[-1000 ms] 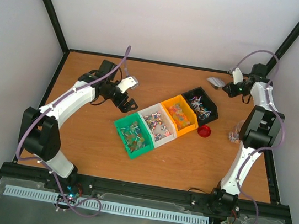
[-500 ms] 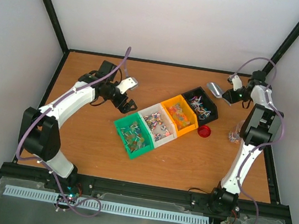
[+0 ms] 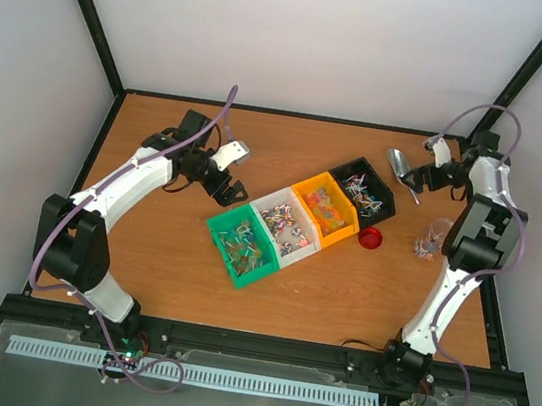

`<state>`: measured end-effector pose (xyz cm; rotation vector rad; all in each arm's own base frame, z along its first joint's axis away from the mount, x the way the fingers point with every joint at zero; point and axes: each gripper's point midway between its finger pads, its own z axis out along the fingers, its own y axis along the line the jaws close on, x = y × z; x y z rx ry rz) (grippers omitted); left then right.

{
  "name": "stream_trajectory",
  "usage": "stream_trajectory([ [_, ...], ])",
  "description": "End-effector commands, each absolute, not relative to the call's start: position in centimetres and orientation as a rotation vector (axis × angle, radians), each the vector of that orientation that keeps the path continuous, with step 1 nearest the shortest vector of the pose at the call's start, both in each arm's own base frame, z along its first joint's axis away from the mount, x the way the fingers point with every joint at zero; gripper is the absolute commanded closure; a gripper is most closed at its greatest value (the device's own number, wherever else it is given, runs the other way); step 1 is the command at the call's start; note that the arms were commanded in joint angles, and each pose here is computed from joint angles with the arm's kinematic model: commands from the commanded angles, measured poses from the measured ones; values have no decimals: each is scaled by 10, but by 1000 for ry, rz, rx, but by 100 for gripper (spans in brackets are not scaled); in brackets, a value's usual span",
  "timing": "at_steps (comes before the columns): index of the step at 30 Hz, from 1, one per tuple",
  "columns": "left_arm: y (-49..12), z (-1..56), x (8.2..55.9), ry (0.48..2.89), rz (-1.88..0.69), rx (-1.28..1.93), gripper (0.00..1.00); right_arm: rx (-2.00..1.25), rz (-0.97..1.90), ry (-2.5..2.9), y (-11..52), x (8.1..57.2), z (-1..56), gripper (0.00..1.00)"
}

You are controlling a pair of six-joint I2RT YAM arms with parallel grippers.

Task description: Pack the candies

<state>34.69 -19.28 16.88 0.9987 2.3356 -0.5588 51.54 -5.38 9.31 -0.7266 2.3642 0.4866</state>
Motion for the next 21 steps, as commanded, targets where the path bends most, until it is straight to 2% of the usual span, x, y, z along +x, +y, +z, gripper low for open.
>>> stream_trajectory([
  [1, -191, 185, 351, 2289, -532, 1002, 0, -752, 474, 2276, -59, 478, 163, 0],
  [11, -192, 186, 355, 2290, -551, 949, 0, -614, 306, 2408, -112, 390, 163, 0],
  [21, -196, 189, 357, 2258, -568, 947, 0, -552, 266, 2476, -109, 370, 145, 0],
])
